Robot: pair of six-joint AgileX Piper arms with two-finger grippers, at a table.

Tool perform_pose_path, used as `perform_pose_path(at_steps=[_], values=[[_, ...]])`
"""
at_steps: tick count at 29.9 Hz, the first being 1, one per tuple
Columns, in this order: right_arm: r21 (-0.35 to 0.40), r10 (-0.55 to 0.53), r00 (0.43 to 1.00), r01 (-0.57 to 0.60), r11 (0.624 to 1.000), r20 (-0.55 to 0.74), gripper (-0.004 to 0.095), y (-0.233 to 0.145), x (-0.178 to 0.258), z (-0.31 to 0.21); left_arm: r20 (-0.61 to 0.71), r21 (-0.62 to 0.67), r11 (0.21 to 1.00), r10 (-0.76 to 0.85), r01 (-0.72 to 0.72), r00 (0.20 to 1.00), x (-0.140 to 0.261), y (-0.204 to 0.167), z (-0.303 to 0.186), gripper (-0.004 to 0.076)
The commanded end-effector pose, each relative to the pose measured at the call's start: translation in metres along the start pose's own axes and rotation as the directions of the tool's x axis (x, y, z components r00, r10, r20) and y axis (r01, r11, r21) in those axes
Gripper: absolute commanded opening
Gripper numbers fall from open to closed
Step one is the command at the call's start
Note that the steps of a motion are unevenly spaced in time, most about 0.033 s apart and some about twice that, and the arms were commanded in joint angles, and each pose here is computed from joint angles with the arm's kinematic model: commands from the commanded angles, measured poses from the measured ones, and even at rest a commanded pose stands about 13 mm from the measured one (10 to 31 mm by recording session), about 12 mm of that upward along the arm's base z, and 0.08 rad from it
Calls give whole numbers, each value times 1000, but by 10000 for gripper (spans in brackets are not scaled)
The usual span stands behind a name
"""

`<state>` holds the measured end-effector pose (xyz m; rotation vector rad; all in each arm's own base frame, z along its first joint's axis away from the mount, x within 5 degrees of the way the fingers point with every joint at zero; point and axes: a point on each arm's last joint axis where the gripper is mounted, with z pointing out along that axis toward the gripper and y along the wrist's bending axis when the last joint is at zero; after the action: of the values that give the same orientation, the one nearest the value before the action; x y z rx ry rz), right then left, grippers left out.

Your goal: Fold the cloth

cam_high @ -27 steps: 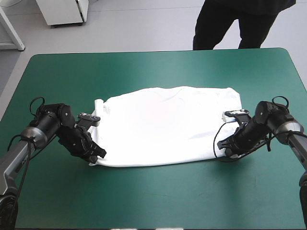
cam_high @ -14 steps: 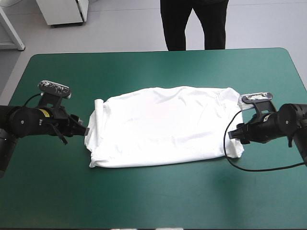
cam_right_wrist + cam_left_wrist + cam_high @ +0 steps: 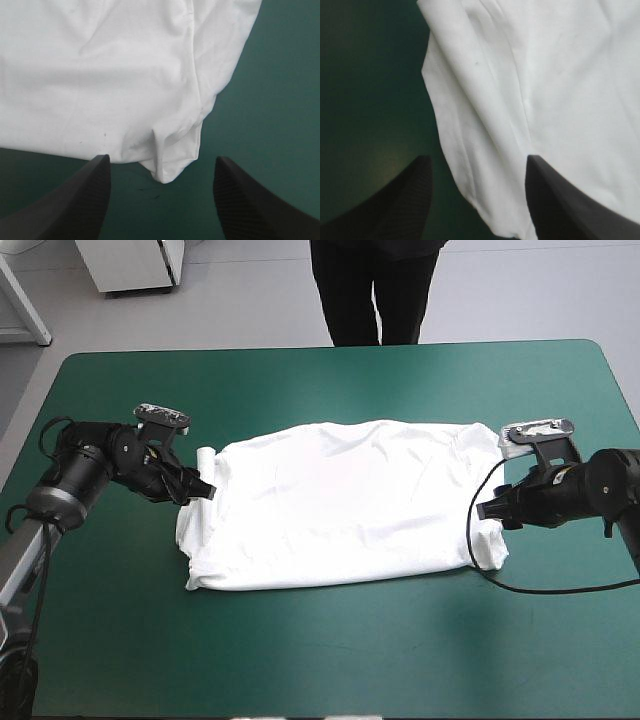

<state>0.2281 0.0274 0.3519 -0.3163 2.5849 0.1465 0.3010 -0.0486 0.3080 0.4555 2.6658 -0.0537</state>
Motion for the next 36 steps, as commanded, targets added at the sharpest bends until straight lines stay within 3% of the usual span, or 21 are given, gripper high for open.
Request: perform_pose_path(at_steps=[1, 6, 12, 23, 26, 32, 36], values=[[17, -12, 994, 10, 1000, 104, 577, 1, -9, -16, 38, -25, 999, -31, 32, 999, -10, 11, 6, 430], [21, -17, 993, 15, 1000, 117, 577, 2, -10, -16, -30, -20, 997, -81, 81, 996, -8, 29, 31, 436], [37, -100, 990, 97, 995, 96, 577, 12, -11, -11, -80, 8, 997, -70, 71, 994, -8, 30, 54, 435], [29, -98, 992, 97, 995, 73, 577, 13, -11, -8, -150, 102, 987, -112, 128, 982, -7, 24, 86, 412], [30, -99, 992, 97, 995, 74, 577, 13, -12, -8, -158, 105, 986, -113, 130, 981, -7, 23, 89, 313], [29, -100, 992, 98, 995, 73, 577, 13, -12, -8, -178, 124, 982, -118, 141, 977, -5, 21, 84, 23], [31, -101, 992, 99, 995, 72, 577, 13, -12, -8, -155, 166, 974, -131, 157, 979, -6, 15, 68, -22]])
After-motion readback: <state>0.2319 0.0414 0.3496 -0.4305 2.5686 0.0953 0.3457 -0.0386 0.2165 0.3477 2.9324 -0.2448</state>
